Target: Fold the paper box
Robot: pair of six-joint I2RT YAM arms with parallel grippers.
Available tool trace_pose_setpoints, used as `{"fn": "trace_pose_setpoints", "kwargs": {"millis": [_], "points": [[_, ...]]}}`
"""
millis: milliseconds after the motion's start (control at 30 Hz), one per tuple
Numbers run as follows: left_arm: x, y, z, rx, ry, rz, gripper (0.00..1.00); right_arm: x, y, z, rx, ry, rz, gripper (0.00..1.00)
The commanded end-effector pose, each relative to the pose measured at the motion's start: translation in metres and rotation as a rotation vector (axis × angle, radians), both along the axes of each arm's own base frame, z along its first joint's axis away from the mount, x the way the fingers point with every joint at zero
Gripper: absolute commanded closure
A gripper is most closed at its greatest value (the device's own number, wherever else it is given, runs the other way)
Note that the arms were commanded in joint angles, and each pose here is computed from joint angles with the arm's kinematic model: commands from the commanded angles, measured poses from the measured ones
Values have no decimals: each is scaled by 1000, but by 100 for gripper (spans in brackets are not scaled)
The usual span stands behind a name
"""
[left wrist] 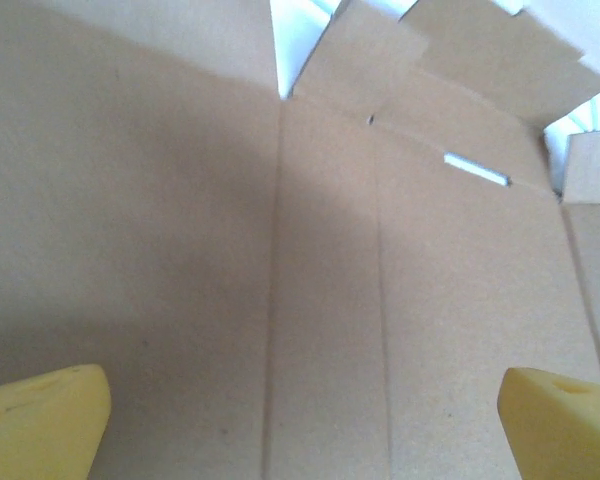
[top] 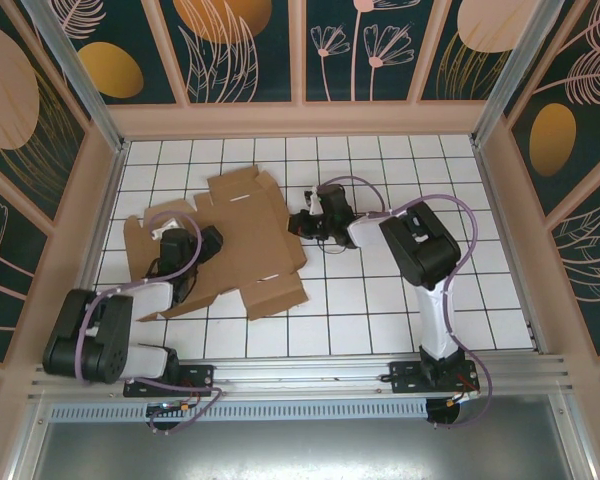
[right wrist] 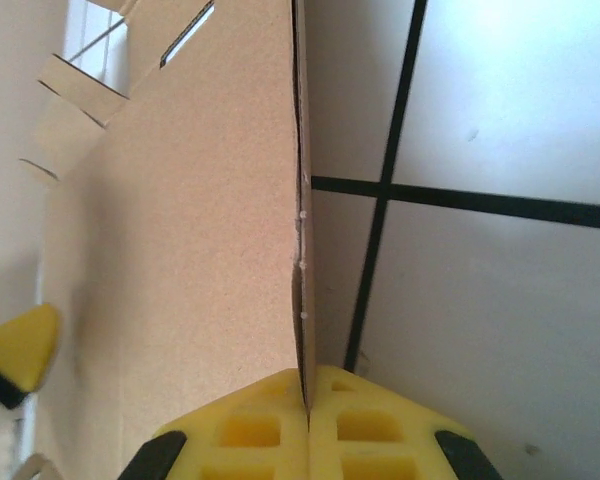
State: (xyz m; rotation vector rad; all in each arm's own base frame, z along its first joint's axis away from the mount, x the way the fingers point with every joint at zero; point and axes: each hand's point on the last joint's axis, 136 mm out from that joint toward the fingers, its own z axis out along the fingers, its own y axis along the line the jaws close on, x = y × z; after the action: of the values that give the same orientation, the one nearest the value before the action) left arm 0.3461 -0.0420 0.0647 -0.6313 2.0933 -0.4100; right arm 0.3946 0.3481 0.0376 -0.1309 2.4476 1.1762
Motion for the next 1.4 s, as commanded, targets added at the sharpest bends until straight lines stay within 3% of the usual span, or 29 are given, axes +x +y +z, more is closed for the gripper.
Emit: {"fn": "trace_pose_setpoints", "kwargs": {"millis": [0,167,333,500,667,833,1000,1133,1267,1367], "points": [[-1,4,27,87,-51,-32,1,14,-45,21,-140,-97,-40,100],[2,-2,45,127,-71,-91,1,4,-113,21,-250,-120,-38,100],[12,-33,51,40,-107,-235,1,-4,-168,19,-474,-162,7,100],[26,-41,61,0,-129,-249,1,11,-211,28,-736,-207,-106,100],[48,-56,84,20,-183,-337,1,23,-225,44,-966,-316,-223,100],[87,-68,89,84,-130,-414,1,28,-225,55,-1117,-437,-283,100],[122,-92,87,41,-101,-505,1,30,-224,64,-1286,-535,-299,100],[143,-110,73,51,-67,-561,1,30,-204,61,-1215,-545,-226,100],[161,-133,70,104,-62,-643,1,23,-173,52,-881,-502,-67,100],[172,-146,59,121,-22,-703,1,15,-158,51,-752,-504,28,100]]}}
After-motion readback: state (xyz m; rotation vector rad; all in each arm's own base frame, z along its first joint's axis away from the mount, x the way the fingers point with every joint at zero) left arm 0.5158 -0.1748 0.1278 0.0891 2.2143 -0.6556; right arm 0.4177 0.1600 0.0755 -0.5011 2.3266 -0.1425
